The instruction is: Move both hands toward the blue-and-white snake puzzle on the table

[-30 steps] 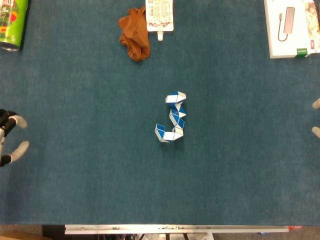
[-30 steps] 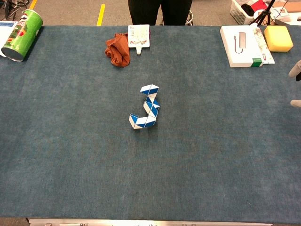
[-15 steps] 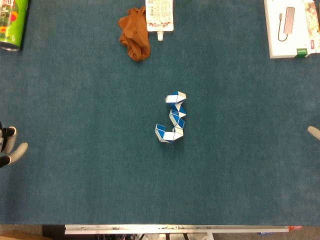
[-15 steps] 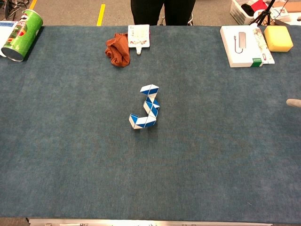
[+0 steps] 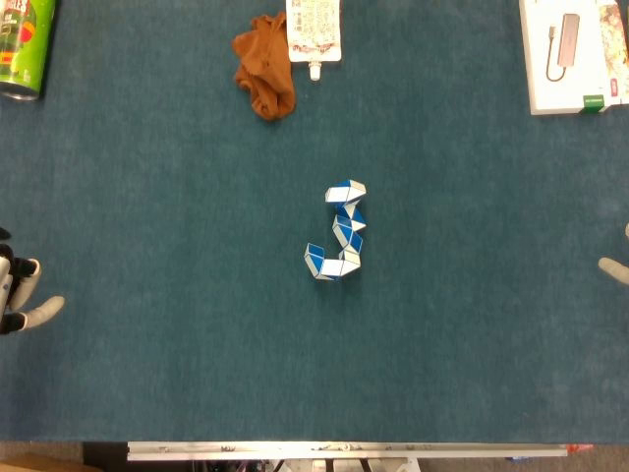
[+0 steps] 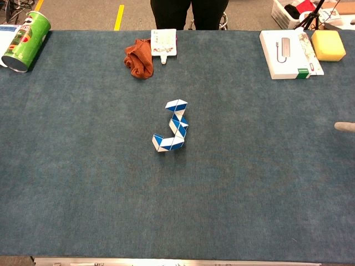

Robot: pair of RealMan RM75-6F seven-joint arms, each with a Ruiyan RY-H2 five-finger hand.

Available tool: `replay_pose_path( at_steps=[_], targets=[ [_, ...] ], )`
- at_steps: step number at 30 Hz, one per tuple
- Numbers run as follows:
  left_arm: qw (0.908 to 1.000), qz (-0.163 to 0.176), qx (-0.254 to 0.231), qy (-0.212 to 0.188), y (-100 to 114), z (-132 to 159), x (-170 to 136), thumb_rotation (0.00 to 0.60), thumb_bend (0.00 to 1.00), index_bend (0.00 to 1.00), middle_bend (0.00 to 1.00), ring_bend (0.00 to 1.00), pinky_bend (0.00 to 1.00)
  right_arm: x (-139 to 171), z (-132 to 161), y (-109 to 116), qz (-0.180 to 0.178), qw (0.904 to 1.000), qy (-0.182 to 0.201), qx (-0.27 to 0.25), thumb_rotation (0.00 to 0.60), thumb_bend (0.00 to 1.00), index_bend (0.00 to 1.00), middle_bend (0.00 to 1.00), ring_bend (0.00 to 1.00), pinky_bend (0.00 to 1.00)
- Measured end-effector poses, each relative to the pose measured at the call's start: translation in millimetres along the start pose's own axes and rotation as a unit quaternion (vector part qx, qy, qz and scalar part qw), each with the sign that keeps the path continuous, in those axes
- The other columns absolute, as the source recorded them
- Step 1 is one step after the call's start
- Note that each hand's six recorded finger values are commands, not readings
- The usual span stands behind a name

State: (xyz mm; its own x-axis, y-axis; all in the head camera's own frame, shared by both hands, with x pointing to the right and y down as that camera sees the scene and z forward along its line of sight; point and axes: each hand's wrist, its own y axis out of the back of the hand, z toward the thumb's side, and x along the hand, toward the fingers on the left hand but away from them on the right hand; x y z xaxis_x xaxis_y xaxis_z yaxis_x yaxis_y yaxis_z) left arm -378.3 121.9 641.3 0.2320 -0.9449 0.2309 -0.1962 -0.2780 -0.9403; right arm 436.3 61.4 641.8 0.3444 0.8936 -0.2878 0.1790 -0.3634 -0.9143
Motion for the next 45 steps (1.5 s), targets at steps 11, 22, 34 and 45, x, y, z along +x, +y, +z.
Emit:
replay_pose_path(
  at_steps=[11,22,34,45],
  targets=[
    [0.9996,-0.002,-0.017,-0.021,1.5,1.4,-2.2,0.6,0.0,1.0,1.0,0.75,0.49,2.5,0.4,2.2,-0.004,0.9999,0.013,-0.004,0.526,0.0,1.0,1.0,0.75,0.09],
    [0.9998,-0.002,-0.01,-0.019,0.1,0.9,-2.0,0.6,0.0,1.0,1.0,0.75,0.49,2.9,-2.6,3.5,-0.01,0.9998,-0.005,-0.014,0.519,0.0,1.0,1.0,0.73,0.09],
    [0.9998,-0.002,-0.007,-0.017,-0.6,0.6,-2.0,0.6,0.0,1.0,1.0,0.75,0.49,1.8,1.1,5.8,-0.028,0.9992,-0.002,-0.027,0.516,0.31,1.0,1.0,0.74,0.09],
    [0.9999,-0.004,-0.003,-0.015,-2.1,0.3,-1.7,0.6,0.0,1.0,1.0,0.75,0.49,1.4,0.7,5.4,-0.029,0.9993,-0.007,-0.025,0.506,0.42,1.0,1.0,0.74,0.09]
  ],
)
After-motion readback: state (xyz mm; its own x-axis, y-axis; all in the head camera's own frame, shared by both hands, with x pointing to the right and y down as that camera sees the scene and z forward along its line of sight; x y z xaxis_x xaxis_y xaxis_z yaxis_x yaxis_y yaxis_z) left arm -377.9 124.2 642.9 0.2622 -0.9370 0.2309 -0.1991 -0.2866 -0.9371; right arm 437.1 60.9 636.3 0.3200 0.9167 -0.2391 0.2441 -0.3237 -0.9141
